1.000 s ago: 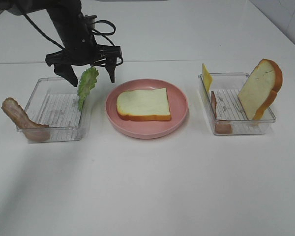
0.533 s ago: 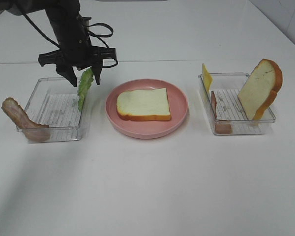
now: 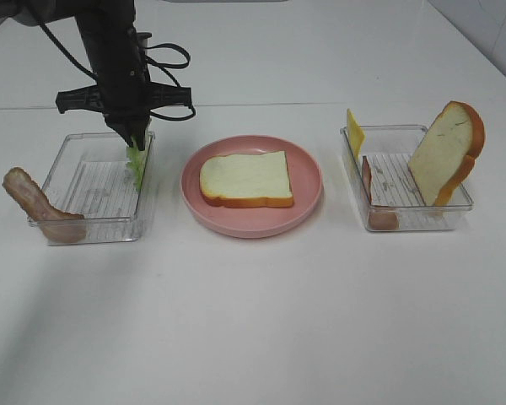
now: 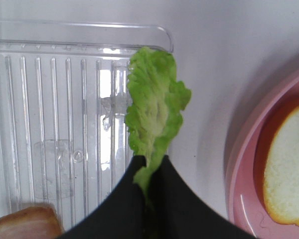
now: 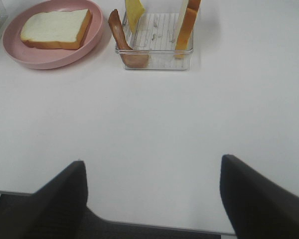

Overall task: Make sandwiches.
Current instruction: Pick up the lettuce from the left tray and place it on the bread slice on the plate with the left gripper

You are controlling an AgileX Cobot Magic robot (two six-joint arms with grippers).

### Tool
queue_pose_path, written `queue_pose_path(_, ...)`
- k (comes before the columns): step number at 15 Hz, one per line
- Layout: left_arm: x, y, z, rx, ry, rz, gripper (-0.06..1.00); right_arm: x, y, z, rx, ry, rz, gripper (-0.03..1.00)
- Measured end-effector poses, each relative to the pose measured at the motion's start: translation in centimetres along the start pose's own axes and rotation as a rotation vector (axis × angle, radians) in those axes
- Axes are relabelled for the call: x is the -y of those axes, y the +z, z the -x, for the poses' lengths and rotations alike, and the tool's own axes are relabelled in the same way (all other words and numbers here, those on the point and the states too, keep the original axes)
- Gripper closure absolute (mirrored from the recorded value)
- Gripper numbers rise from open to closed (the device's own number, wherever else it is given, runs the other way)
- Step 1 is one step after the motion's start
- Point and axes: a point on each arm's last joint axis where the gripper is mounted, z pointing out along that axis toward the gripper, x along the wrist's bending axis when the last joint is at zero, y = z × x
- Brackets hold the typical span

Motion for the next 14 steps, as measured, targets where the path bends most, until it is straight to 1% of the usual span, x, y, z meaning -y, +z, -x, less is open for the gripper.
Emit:
queue_pose_path(2,-0.1,-0.2,0.0,0.001,0.000,0.002,0.93,0.0,0.0,0.0,0.000,0.000,0.000,0.24)
queue_pose_path(4,-0.6,-1.4,0.2,0.017,0.029,0.034,0.93,0.0,0.0,0.0,0.000,0.000,0.000,0.24)
queue_pose_path(6,-0.6,-3.4,0.3,0.039,0.038,0.065,0.93,0.0,0.0,0.0,0.000,0.000,0.000,0.24)
queue_pose_path(7,-0.7,-5.1,0.3,0.059,0.042,0.092,0.93,0.0,0.0,0.0,0.000,0.000,0.000,0.24)
queue_pose_path(8,-0.6,-7.9,0.3,0.096,0.044,0.137,0.93,0.0,0.0,0.0,0.000,0.000,0.000,0.24)
queue_pose_path(9,-0.5,-9.7,0.2,0.120,0.044,0.163,0.93,0.0,0.0,0.0,0.000,0.000,0.000,0.24)
queue_pose_path(10,-0.3,-11.2,0.2,0.142,0.044,0.184,0.93,0.0,0.0,0.0,0.000,0.000,0.000,0.24)
queue_pose_path(11,-0.2,-11.8,0.3,0.163,0.040,0.189,0.93,0.0,0.0,0.0,0.000,0.000,0.000,0.24)
queue_pose_path(12,0.0,-12.9,0.8,0.240,0.034,0.181,0.93,0.0,0.0,0.0,0.000,0.000,0.000,0.24)
queue_pose_path(14,0.6,-12.9,2.0,0.371,0.038,0.118,0.93,0.0,0.0,0.0,0.000,0.000,0.000,0.24)
